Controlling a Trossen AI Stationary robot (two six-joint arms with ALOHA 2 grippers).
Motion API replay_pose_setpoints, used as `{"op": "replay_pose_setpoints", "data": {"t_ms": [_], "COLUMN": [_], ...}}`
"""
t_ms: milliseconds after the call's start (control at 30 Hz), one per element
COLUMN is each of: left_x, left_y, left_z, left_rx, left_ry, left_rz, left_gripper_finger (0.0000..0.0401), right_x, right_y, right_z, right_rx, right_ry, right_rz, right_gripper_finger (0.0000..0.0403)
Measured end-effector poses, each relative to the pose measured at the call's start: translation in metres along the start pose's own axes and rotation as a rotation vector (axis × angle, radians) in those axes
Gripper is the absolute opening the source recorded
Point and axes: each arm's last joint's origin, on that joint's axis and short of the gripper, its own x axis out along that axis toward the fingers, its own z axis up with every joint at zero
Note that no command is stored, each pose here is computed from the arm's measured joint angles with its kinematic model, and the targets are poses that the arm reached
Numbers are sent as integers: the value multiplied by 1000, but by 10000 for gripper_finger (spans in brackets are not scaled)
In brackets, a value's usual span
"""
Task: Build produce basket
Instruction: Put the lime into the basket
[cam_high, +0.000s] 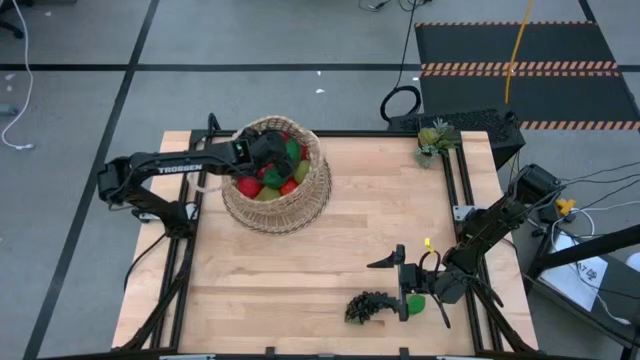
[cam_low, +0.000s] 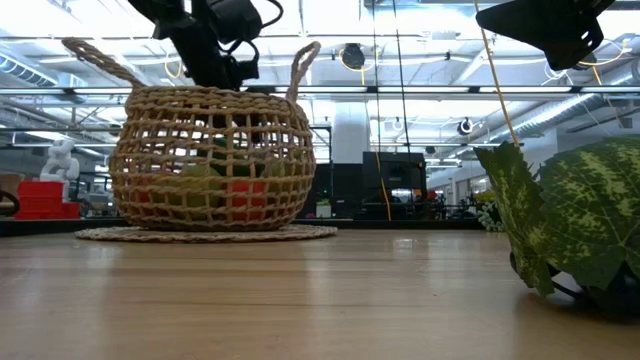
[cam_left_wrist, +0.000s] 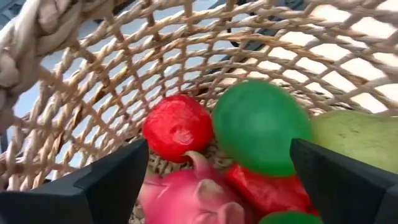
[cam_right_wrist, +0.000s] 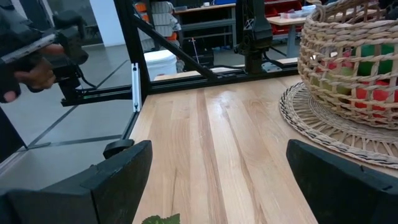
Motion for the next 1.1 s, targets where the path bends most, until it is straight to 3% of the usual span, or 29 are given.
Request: {"op": "replay_pose_setpoints", "data": {"t_ms": [200, 400, 533, 767, 933, 1100], "left_x": [-27, -85, -125, -176, -208, -236], "left_y": [-9, -18, -26, -59, -80, -92], "left_z": [15, 40, 41, 7, -18, -40], "left_rx": [-12, -55, -46, 32, 82, 130], "left_ry": [-50, -144, -194, -264, -325, -369], "left_rz": [-82, -201, -296, -379, -449, -528], "left_gripper_finger": [360, 321, 289, 246, 235, 234], "right_x": [0, 0, 0, 2, 0, -10], "right_y": [0, 0, 2, 17, 32, 49], "right_z": [0, 0, -1, 6, 17, 32], "right_rx": [3, 5, 14, -32, -40, -20], "right_ry": [0, 0, 24, 133, 336, 510], "right_rz": [0, 1, 53, 84, 71, 148], "right_gripper_finger": [367, 367, 367, 367, 367, 367]}}
